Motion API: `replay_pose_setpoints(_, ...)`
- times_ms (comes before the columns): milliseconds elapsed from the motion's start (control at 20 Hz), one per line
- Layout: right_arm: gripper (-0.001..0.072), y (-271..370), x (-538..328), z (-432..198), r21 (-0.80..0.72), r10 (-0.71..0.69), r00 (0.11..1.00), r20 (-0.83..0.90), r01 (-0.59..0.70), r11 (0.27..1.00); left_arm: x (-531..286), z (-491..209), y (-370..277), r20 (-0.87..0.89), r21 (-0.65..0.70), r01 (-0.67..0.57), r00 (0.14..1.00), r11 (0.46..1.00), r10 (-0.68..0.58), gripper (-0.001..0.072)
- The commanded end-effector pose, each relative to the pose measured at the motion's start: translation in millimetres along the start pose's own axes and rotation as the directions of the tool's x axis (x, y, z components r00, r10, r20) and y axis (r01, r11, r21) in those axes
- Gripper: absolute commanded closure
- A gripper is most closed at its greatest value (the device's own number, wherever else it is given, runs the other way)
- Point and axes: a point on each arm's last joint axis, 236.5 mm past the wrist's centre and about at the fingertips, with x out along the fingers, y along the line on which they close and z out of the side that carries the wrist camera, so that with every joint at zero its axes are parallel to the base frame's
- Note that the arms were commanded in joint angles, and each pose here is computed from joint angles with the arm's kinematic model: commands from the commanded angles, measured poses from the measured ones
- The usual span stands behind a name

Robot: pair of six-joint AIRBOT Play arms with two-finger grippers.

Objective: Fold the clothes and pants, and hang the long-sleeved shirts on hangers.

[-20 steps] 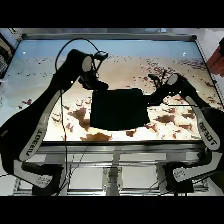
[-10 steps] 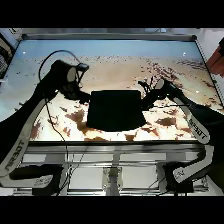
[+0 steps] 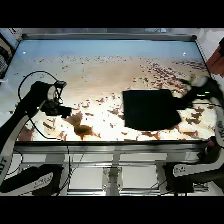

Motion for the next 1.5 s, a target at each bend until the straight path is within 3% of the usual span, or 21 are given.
replay_pose_setpoints(0,0.0683,-111,-42,-30,0.292,-0.092,0.993,0.079,0.065,0.954,8,-9,8,-0.023,-0.022,-0.006,1.0,1.0,0.005,0.0268)
replay_pose_setpoints(150,0.0663,-166,-59,-55,0.496,-0.111,0.984,0.141,0.027,0.868,8,-9,8,-0.023,-0.021,-0.006,1.0,1.0,0.005,0.0268)
replay_pose_setpoints(200,0.0568,-172,-61,-57,0.532,-0.09,0.981,0.172,-0.016,0.846,8,-9,8,-0.023,-0.021,-0.006,1.0,1.0,0.005,0.0267)
replay_pose_setpoints(300,0.0274,-171,-66,-51,0.552,-0.054,0.972,0.229,-0.084,0.83,8,-9,8,-0.023,-0.021,-0.005,1.0,1.0,0.005,0.0267)
replay_pose_setpoints(350,0.018,-171,-68,-51,0.55,-0.062,0.97,0.234,-0.079,0.831,8,-9,8,-0.023,-0.021,-0.005,1.0,1.0,0.005,0.0268)
replay_pose_setpoints(450,0.0077,-170,-77,-45,0.538,-0.089,0.961,0.263,-0.069,0.84,8,-9,8,-0.023,-0.022,-0.005,1.0,1.0,0.004,0.0267)
replay_pose_setpoints(500,0.0077,-170,-86,-41,0.536,-0.11,0.951,0.289,-0.065,0.842,8,-9,8,-0.023,-0.022,-0.005,1.0,1.0,0.004,0.0267)
replay_pose_setpoints(650,0.0082,-146,-120,-23,0.495,-0.12,0.908,0.402,-0.106,0.863,8,-9,8,-0.023,-0.021,-0.005,1.0,1.0,0.005,0.0268)
replay_pose_setpoints(800,0.0116,-47,-143,11,0.292,0.062,0.849,0.525,-0.248,0.924,8,-9,8,-0.023,-0.021,-0.005,1.0,1.0,0.005,0.0267)
replay_pose_setpoints(1000,0.0539,101,-119,8,-0.09,0.245,0.871,0.425,-0.229,0.969,8,-9,8,-0.023,-0.021,-0.005,1.0,1.0,0.005,0.0267)
replay_pose_setpoints(1100,0.0683,159,-91,-12,-0.267,0.265,0.909,0.323,-0.181,0.947,8,-9,8,-0.023,-0.021,-0.005,1.0,1.0,0.005,0.0267)
replay_pose_setpoints(1250,0.0683,212,-49,-41,-0.445,0.213,0.943,0.257,-0.08,0.892,8,-9,8,-0.023,-0.021,-0.005,1.0,1.0,0.005,0.0267)
replay_pose_setpoints(1450,0.0683,235,4,-87,-0.489,0.141,0.984,0.113,-0.068,0.869,8,-9,8,-0.023,-0.021,-0.005,1.0,1.0,0.005,0.0267)
